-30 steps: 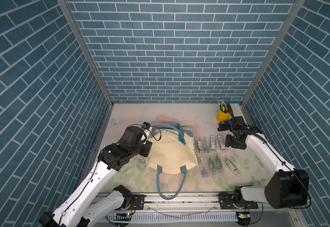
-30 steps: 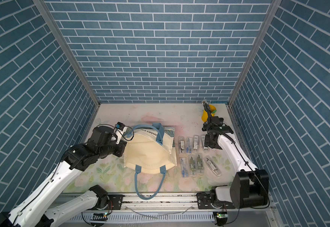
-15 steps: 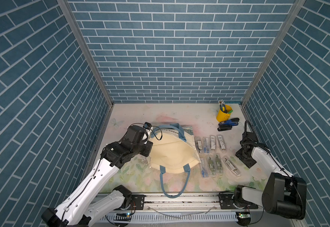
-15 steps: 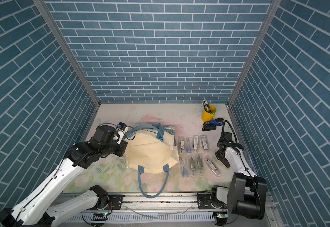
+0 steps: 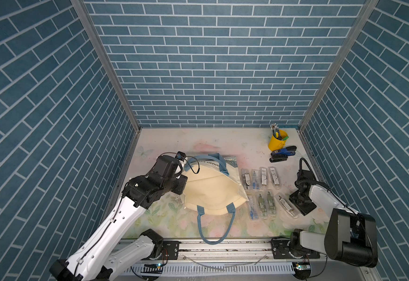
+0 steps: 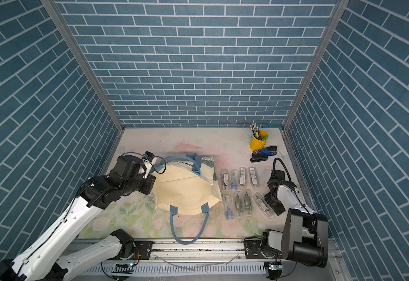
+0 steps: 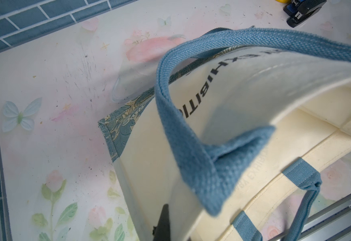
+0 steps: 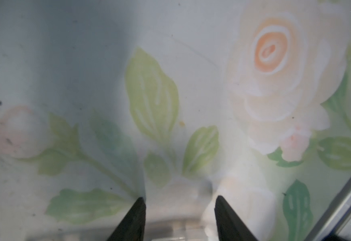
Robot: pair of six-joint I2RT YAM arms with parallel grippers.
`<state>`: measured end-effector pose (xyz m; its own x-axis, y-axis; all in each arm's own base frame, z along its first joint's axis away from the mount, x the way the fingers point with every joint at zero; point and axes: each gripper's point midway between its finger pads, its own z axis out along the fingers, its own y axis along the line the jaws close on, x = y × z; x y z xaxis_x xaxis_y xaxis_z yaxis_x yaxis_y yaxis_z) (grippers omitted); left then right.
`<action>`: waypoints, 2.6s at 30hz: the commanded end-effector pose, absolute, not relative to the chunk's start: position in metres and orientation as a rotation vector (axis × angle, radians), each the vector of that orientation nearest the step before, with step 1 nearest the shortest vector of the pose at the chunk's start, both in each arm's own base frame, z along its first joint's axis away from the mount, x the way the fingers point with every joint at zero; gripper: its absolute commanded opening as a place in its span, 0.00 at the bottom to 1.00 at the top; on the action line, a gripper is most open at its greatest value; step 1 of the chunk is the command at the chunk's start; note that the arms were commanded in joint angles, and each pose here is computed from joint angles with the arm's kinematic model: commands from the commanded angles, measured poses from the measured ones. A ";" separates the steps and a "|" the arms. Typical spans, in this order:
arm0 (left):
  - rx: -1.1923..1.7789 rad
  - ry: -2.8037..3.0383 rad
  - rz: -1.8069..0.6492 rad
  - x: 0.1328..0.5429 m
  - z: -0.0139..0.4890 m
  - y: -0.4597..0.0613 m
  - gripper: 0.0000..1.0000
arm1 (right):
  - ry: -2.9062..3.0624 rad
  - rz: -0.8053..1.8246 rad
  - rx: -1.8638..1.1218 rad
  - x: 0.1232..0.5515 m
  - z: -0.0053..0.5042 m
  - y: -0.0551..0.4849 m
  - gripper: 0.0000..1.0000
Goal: Take out the compass set from the canvas bag
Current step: Place the compass set at the center of the board, then place the canvas bag at the center of the board.
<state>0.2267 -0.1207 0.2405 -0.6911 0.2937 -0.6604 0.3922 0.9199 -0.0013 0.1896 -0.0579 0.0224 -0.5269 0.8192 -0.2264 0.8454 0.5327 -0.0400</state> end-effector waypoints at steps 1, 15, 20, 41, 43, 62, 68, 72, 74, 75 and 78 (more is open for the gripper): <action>0.454 2.346 -0.170 0.226 0.251 -0.114 0.00 | 2.598 -0.192 1.490 0.174 0.020 -0.048 0.54; 0.447 2.331 -0.185 0.223 0.252 -0.113 0.00 | 2.641 -0.170 1.439 0.164 0.016 -0.027 0.51; 0.444 2.335 -0.193 0.222 0.250 -0.113 0.00 | 2.644 -0.156 1.430 0.163 0.016 -0.023 0.51; 0.208 2.584 -0.545 0.214 0.250 -0.150 0.00 | 2.383 0.543 0.350 0.227 0.179 0.114 0.41; 0.161 2.596 -0.561 0.216 0.249 -0.151 0.00 | 2.359 0.608 0.321 0.220 0.189 0.128 0.42; -0.045 2.583 -0.577 0.217 0.239 -0.143 0.00 | 2.506 0.820 0.061 0.181 0.130 0.254 0.32; -0.018 2.607 -0.556 0.215 0.234 -0.141 0.00 | 2.504 0.786 0.037 0.197 0.151 0.272 0.09; 0.017 2.650 -0.524 0.207 0.233 -0.134 0.00 | 2.533 0.812 0.030 0.218 0.169 0.285 0.05; 0.030 2.670 -0.524 0.201 0.233 -0.132 0.00 | 2.549 0.832 0.024 0.234 0.180 0.288 0.05; 0.029 2.674 -0.530 0.200 0.233 -0.132 0.00 | 2.556 0.824 0.009 0.242 0.184 0.290 0.05; 0.016 2.674 -0.649 0.195 0.234 -0.145 0.00 | 2.577 0.773 -0.061 0.265 0.200 0.296 0.07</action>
